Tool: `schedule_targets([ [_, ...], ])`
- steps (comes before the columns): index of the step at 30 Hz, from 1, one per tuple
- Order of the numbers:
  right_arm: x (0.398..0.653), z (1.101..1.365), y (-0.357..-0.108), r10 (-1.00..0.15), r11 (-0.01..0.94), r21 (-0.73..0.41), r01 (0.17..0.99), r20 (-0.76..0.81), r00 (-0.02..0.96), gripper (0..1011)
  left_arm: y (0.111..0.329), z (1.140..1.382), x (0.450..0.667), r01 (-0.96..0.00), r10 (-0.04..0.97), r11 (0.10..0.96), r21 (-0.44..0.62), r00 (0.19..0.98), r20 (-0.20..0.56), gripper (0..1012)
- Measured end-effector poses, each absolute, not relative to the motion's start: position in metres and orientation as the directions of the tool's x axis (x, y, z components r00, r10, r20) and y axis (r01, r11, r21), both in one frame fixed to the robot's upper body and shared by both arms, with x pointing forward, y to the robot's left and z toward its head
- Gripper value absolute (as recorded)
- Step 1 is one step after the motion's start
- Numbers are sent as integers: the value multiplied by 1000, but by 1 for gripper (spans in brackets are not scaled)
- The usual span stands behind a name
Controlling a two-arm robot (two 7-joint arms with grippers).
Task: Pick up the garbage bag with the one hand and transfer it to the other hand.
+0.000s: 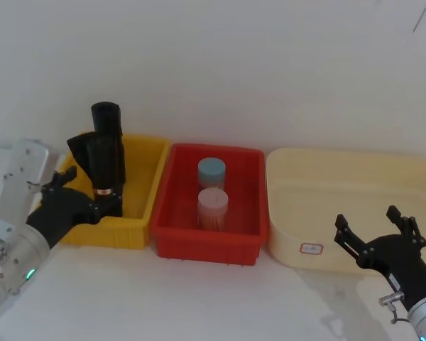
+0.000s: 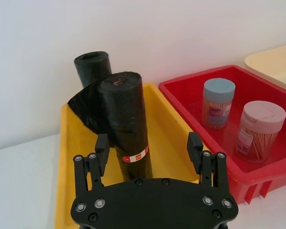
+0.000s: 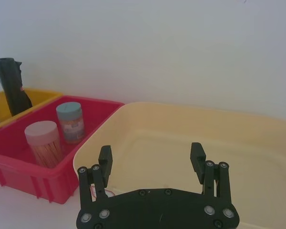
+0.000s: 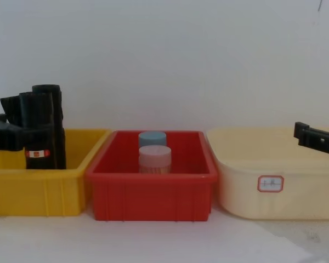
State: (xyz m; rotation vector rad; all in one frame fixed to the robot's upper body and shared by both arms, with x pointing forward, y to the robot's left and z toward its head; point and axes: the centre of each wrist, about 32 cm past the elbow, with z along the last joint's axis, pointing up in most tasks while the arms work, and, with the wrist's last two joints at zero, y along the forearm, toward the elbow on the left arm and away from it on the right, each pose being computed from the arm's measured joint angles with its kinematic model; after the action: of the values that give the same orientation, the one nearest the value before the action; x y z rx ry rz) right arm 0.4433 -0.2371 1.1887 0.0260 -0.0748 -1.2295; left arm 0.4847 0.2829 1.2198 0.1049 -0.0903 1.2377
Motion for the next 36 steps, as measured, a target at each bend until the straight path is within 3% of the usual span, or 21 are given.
schedule_targets([
  [15,443,1189,-237,-942,335,60,940,43,333,1000,272,1219,500,-941,934,335,39,337,117,1001],
  [36,443,1189,-237,-942,335,60,940,43,333,1000,275,1213,504,-973,974,225,50,222,-48,1001],
])
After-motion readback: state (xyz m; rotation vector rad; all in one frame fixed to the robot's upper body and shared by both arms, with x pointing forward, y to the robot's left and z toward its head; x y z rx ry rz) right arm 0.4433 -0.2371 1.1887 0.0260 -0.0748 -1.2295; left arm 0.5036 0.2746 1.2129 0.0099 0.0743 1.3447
